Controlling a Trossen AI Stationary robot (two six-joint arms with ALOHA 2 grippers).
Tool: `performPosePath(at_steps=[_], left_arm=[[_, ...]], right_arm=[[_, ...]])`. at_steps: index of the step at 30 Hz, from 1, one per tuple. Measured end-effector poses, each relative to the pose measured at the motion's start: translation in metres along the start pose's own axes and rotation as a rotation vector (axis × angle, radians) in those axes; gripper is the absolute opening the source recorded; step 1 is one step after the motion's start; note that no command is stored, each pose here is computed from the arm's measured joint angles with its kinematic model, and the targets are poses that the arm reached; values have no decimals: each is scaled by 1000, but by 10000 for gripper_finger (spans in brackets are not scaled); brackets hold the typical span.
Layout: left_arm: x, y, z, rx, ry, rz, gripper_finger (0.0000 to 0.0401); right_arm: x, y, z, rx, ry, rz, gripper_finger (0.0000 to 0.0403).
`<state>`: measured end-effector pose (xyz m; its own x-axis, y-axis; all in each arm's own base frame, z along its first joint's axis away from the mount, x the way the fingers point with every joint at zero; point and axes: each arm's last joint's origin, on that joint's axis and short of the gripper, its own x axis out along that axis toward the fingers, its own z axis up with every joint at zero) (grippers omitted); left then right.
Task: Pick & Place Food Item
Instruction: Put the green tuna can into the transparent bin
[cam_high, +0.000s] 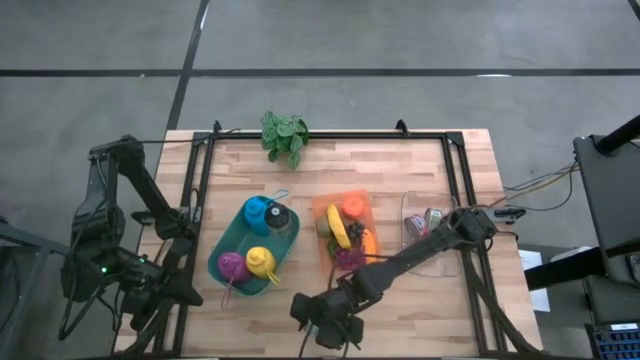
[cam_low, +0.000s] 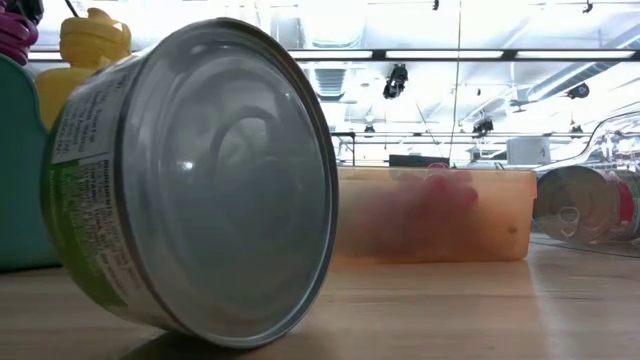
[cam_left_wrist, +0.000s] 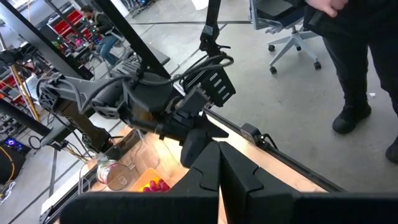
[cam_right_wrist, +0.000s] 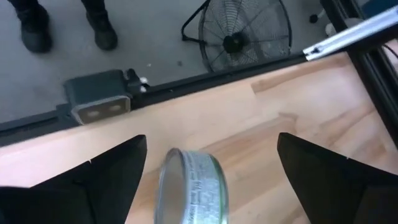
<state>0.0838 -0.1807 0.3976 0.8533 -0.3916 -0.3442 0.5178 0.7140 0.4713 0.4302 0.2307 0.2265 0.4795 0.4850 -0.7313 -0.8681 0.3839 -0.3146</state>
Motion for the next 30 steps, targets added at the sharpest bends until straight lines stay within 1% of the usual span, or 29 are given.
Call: performPosePath(at_steps=[3, 10, 18, 26, 30], left_arm=[[0, 0, 0, 0, 0, 1, 2], [0, 0, 0, 0, 0, 1, 2], [0, 0, 0, 0, 0, 1, 2], [0, 0, 0, 0, 0, 0, 2], [0, 0, 0, 0, 0, 0, 2]], right_arm=[[4, -2, -9, 13, 1, -12, 354], [11, -3, -31, 40, 35, -5, 324], [24, 6, -50, 51, 46, 1, 321], [30, 14, -62, 81, 66, 15, 319], [31, 13, -61, 103, 51, 1, 301]])
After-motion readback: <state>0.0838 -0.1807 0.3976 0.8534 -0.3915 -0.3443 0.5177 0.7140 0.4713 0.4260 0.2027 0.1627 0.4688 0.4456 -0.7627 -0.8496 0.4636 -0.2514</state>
